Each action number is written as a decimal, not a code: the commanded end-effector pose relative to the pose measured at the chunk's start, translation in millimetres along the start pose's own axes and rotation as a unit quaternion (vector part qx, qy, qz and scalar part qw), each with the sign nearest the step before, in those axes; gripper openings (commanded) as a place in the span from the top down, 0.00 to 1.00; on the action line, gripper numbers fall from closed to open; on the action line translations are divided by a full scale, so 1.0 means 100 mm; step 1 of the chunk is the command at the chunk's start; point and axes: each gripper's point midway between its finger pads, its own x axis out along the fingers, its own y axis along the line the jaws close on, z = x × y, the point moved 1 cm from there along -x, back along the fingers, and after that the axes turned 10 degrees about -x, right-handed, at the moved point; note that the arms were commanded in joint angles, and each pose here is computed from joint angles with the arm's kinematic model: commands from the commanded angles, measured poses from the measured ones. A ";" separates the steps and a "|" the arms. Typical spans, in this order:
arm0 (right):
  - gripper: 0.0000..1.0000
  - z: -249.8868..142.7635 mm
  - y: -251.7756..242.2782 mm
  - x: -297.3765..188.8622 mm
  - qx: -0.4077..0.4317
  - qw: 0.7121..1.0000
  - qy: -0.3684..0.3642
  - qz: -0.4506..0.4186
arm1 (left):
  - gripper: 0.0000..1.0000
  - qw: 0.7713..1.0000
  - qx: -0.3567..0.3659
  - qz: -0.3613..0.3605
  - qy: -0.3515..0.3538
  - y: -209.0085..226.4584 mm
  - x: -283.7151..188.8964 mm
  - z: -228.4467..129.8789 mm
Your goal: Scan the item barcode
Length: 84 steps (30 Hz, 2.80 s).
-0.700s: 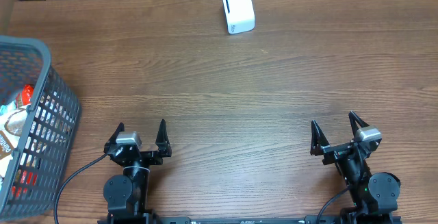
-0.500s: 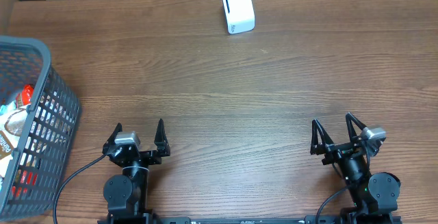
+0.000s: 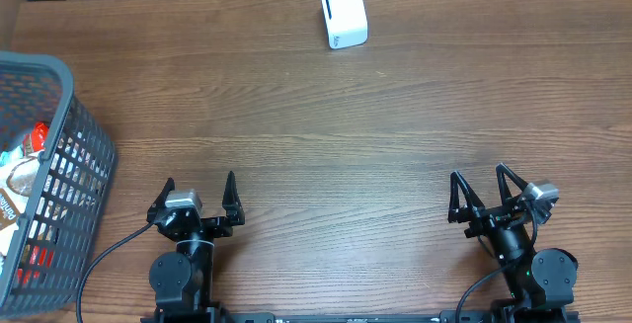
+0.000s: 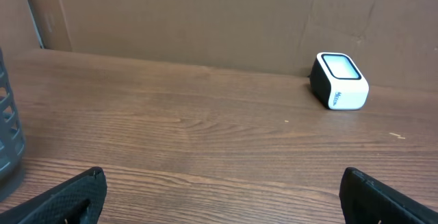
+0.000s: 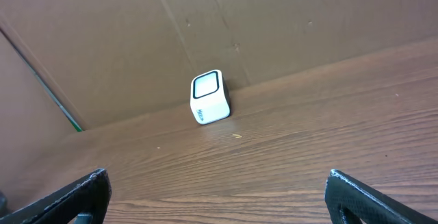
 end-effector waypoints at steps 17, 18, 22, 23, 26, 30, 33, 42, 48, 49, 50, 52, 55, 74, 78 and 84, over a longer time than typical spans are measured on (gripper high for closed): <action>0.00 0.05 -0.02 0.00 0.000 1.000 -0.017 -0.006 | 0.00 1.000 0.022 0.001 -0.003 0.01 0.00 -0.01; 0.00 0.09 -0.01 0.00 -0.001 1.000 -0.025 -0.004 | 0.00 1.000 0.022 0.001 -0.003 0.01 0.00 -0.01; 0.00 0.20 0.01 -0.01 -0.006 0.999 -0.048 -0.003 | 0.01 0.999 0.030 0.012 -0.006 0.04 0.00 0.00; 0.00 0.21 0.00 -0.01 -0.006 0.999 -0.052 -0.005 | 0.01 0.999 0.030 0.012 -0.006 0.04 0.00 0.00; 0.00 0.23 -0.01 -0.02 -0.007 0.998 -0.057 -0.009 | 0.00 1.000 0.029 0.008 -0.005 0.03 0.00 -0.01; 0.00 0.26 0.00 -0.02 -0.008 0.998 -0.062 -0.007 | 0.00 1.000 0.029 -0.006 -0.005 -0.02 0.00 0.00; 0.00 0.26 0.00 -0.02 -0.034 0.997 -0.062 -0.008 | 0.01 0.999 0.030 -0.009 -0.023 -0.04 0.00 0.08; 0.00 0.36 0.04 -0.05 -0.064 0.996 -0.055 -0.007 | 0.00 0.998 0.030 -0.010 -0.055 -0.12 -0.07 0.44; 0.00 0.53 0.09 -0.11 -0.084 0.995 -0.059 -0.008 | 0.00 0.999 0.030 -0.012 -0.040 -0.23 -0.06 0.77; 0.00 0.53 0.09 -0.11 -0.093 0.994 -0.057 -0.009 | 0.00 0.999 0.030 -0.014 -0.037 -0.26 -0.06 0.84; 0.00 0.51 0.09 -0.11 -0.097 0.994 -0.053 -0.010 | 0.00 0.999 0.030 -0.018 -0.035 -0.33 -0.05 1.01; 0.00 0.49 0.09 -0.11 -0.096 0.994 -0.048 -0.010 | 0.00 0.999 0.031 -0.025 -0.030 -0.42 -0.05 1.23; 0.00 0.46 0.08 -0.11 -0.095 0.994 -0.042 -0.012 | 0.00 0.999 0.030 -0.028 -0.006 -0.60 -0.04 1.75; 0.00 0.14 -0.11 -0.11 -0.083 0.995 0.027 -0.055 | 0.00 0.979 0.173 0.026 0.103 -0.99 -0.07 3.58; 0.00 -0.21 -0.18 -0.16 -0.070 0.990 0.102 -0.066 | 0.00 0.975 0.182 0.027 0.127 -0.96 -0.03 3.46; 0.00 -0.33 -0.20 -0.19 -0.066 0.987 0.129 -0.069 | 0.00 0.975 0.089 0.153 0.136 -0.44 0.12 3.47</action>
